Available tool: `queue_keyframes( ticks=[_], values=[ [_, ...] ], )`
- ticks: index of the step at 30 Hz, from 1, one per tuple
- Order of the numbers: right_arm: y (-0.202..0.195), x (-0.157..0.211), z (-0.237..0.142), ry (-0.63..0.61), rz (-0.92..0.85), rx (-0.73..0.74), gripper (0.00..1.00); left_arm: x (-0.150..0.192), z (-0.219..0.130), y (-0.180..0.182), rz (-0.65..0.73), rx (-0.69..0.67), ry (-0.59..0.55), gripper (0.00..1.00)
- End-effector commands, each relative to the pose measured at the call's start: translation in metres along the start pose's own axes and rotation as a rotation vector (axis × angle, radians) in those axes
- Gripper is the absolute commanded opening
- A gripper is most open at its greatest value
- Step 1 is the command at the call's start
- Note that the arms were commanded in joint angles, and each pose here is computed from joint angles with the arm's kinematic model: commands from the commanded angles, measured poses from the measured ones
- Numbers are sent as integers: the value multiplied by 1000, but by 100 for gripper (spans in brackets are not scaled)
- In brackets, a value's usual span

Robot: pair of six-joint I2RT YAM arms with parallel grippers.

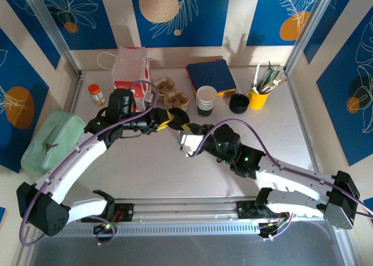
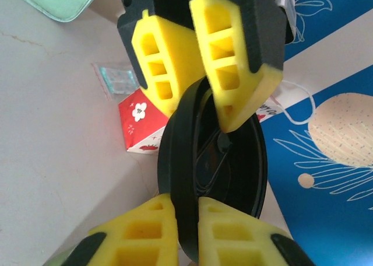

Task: Pack the takeout coffee

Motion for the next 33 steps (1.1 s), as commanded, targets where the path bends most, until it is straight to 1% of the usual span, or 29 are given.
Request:
queue_keyframes(
  ticks=[1,5,6,7,9,10,12,15,19,21,22,24,27,31,33],
  values=[
    [-25,-18,-2,-31,51,85,4,5,-3,-5,7,42,19,24],
    [-28,-17,-4,-19,88,79,0,3,-4,-8,19,51,11,34],
    [-28,-16,-5,-15,98,77,0,3,-4,-8,24,53,9,39],
    [-29,-16,-6,-11,107,73,0,2,-6,-10,35,57,2,48],
    [-28,-14,-7,4,124,60,0,0,-10,-10,66,51,-22,60],
    [-28,-14,-8,12,133,51,0,-1,-13,-9,81,35,-43,65],
    [-28,-15,-10,20,157,37,0,-4,-22,-5,112,-8,-91,72],
    [-27,-17,-16,24,212,1,0,-8,-37,-1,164,-87,-164,78],
    [-27,-22,-24,19,308,-44,0,-12,-54,1,232,-165,-241,80],
    [-30,-27,-28,14,402,-62,0,-13,-60,3,262,-203,-264,80],
    [-33,-29,-31,12,465,-67,0,-14,-62,3,276,-217,-271,80],
    [-45,-33,-36,16,643,-76,0,-16,-64,6,299,-251,-280,80],
    [-56,-33,-42,29,889,-129,0,-18,-64,12,319,-286,-285,79],
    [-65,-28,-48,48,1168,-186,0,-23,-57,22,408,-294,-314,76],
    [-67,-29,-49,48,1281,-244,0,-23,-55,29,441,-295,-331,75]
  ],
)
Point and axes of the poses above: each hand's point on the last joint's axis, 136 mm out from that joint toward the fingers, its own z axis out along the fingers, its own y axis along the line the jaws close on, x = y × z, the point moved 3 cm from there along -z, back along the fingers, and after that the axes turned 7 degrees about z, right-handed, at the moved point
